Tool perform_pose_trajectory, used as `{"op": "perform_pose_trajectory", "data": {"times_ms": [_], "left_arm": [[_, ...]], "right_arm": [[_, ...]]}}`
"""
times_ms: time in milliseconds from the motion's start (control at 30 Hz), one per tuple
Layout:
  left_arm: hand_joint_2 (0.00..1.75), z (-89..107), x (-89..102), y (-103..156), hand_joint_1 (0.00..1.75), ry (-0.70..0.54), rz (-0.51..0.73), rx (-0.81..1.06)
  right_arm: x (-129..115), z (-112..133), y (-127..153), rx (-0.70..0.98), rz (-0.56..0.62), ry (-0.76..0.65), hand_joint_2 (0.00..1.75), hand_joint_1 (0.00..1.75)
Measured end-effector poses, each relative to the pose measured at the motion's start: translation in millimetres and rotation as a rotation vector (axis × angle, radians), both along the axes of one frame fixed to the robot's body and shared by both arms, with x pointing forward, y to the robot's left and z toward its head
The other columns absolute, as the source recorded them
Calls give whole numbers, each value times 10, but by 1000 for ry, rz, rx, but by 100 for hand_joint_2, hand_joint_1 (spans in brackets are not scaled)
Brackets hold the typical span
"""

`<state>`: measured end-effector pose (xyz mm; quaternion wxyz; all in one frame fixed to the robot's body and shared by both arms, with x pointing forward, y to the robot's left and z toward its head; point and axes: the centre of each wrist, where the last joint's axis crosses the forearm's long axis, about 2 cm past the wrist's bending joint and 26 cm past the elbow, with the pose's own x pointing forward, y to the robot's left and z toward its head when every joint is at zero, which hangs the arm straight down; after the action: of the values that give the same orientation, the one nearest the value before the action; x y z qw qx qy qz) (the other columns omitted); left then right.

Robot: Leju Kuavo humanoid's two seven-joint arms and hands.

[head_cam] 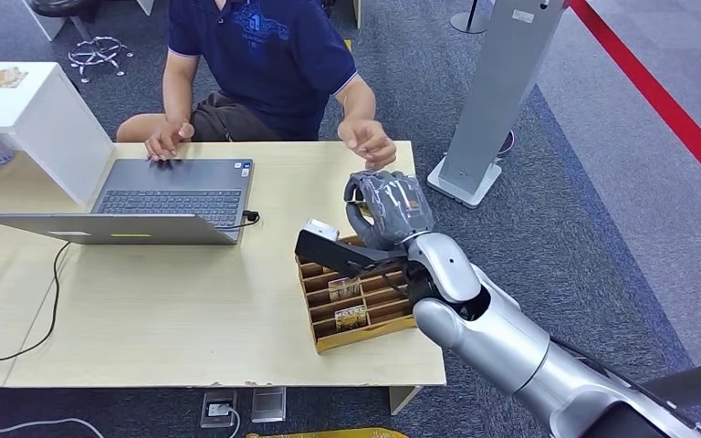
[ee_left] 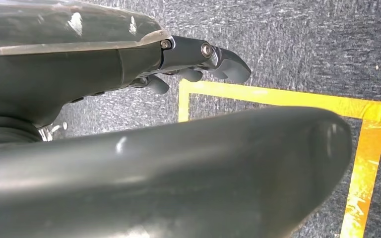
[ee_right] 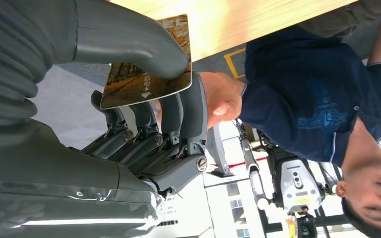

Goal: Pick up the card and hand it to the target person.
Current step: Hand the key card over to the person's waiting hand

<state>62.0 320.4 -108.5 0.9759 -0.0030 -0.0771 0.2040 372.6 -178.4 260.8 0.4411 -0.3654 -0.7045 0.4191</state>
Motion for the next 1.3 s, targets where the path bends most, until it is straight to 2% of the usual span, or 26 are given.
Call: {"op": "perform_pose_trajectory", "data": {"times_ms": [367,667,933,1067,1300], "left_arm": [[0,0,2,-1,0,0,-3,0],[0,1,10,-3,0,-8,-16,7],[0,1,11,-4,0,-9,-14,6],[0,1,9,-4,0,-8,-11,6],[0,1,8,-4,0,-13,-10,4]], "right_arm": [[17,6,45,-2,46,-32,175,152],[288,54,214,-54,65,-75,175,152],[478,60,406,-101,78,-53,175,152],[519,27,486,-117,82,-33,175,0],[547,-64,550,-129,82,-2,175,0]]}}
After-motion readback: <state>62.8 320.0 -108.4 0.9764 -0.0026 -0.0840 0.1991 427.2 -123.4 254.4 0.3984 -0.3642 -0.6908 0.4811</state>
